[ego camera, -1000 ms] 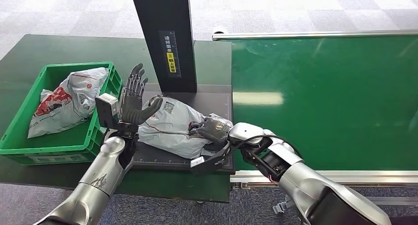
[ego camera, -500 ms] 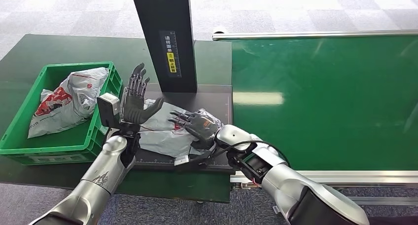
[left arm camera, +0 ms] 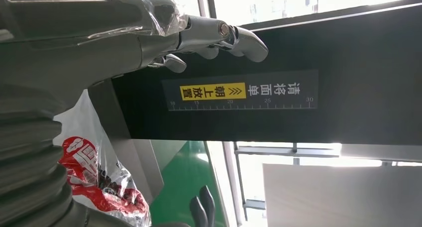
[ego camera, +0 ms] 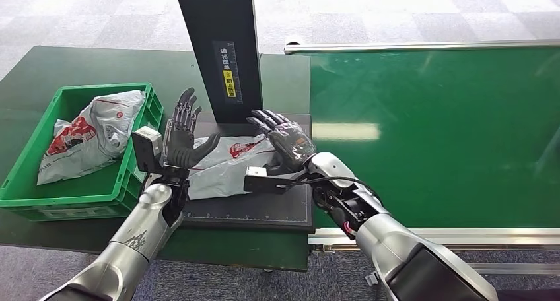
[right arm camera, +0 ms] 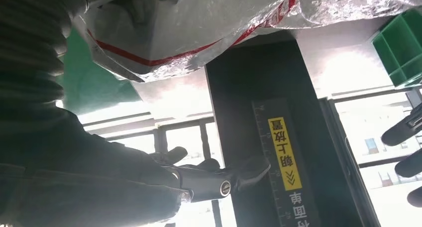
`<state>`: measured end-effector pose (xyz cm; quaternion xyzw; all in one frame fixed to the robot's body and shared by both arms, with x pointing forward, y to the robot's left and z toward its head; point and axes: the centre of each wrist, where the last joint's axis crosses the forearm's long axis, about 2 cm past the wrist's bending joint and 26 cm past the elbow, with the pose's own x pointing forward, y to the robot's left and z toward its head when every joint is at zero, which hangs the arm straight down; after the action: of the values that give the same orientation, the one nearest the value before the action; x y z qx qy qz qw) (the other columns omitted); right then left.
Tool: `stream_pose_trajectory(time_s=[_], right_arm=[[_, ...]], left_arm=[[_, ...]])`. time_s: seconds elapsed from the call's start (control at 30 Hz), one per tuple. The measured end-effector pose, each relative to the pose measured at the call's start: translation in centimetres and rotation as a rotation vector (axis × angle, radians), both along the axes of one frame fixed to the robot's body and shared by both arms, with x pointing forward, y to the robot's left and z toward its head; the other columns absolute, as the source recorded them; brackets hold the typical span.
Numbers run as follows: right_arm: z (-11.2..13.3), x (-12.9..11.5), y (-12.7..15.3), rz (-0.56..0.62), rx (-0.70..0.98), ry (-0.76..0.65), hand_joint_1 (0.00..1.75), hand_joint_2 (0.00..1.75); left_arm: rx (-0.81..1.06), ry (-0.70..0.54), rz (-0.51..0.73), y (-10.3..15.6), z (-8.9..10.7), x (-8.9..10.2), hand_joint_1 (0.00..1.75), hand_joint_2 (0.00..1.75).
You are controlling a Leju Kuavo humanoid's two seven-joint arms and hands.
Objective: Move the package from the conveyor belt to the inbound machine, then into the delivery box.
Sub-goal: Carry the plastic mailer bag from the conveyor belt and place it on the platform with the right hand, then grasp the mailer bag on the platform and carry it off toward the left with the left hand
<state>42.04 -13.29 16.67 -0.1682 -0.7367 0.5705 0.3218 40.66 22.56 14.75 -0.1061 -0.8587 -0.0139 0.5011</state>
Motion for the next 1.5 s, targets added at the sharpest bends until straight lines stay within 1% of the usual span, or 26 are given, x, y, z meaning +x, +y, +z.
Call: stream_pose_trajectory(time_s=[0.23, 0.3, 0.4, 0.57, 0.63, 0.73, 0.8, 1.0, 1.1, 1.17, 1.3, 1.5], right_arm=[[0.0, 0.1, -0.3, -0.020, 0.033, 0.013, 0.00, 1.75], [-0.1, 0.1, -0.3, -0.019, 0.071, 0.044, 0.00, 1.75], [-0.5, 0.0, -0.6, 0.004, 0.215, 0.188, 0.00, 1.75], [-1.8, -0.7, -1.3, 0.106, 0.529, 0.495, 0.00, 1.75], [-2.3, -1.1, -1.6, 0.128, 0.634, 0.597, 0.00, 1.75], [-2.9, -1.8, -2.2, 0.163, 0.771, 0.722, 0.00, 1.75], [-3.1, -2.1, -2.4, 0.184, 0.851, 0.764, 0.00, 1.75], [-2.7, -2.2, -3.2, 0.142, 0.957, 0.726, 0.00, 1.75], [-2.2, -2.0, -3.7, 0.122, 0.997, 0.683, 0.00, 1.75], [-1.8, -1.9, -4.1, 0.112, 1.025, 0.648, 0.00, 1.75], [-1.3, -2.0, -5.0, 0.104, 1.064, 0.594, 0.00, 1.75], [-1.1, -2.5, -5.6, 0.100, 1.063, 0.548, 0.00, 1.75]], left_arm=[[0.000, 0.000, 0.001, 0.0, 0.0, 0.0, 0.00, 1.75], [0.001, 0.002, 0.002, 0.0, 0.0, 0.0, 0.00, 1.75], [0.005, 0.013, 0.004, 0.0, -0.1, -0.1, 0.00, 1.75], [0.016, 0.033, -0.001, 0.1, -0.4, -0.3, 0.00, 1.75], [0.019, 0.038, -0.001, 0.2, -0.6, -0.4, 0.00, 1.75], [0.029, 0.046, 0.002, 0.4, -0.9, -0.7, 0.00, 1.75], [0.034, 0.052, 0.006, 0.6, -1.1, -0.9, 0.00, 1.75], [0.050, 0.065, 0.009, 1.0, -1.7, -1.7, 0.00, 1.75], [0.116, 0.065, 0.000, 1.0, -1.7, -1.7, 0.00, 1.75], [0.233, 0.050, -0.009, 1.2, -1.7, -1.7, 0.00, 1.75], [0.541, 0.015, -0.024, 1.7, -1.6, -1.5, 0.00, 1.75], [0.867, 0.002, 0.029, 2.1, -1.5, -1.5, 0.00, 1.75]])
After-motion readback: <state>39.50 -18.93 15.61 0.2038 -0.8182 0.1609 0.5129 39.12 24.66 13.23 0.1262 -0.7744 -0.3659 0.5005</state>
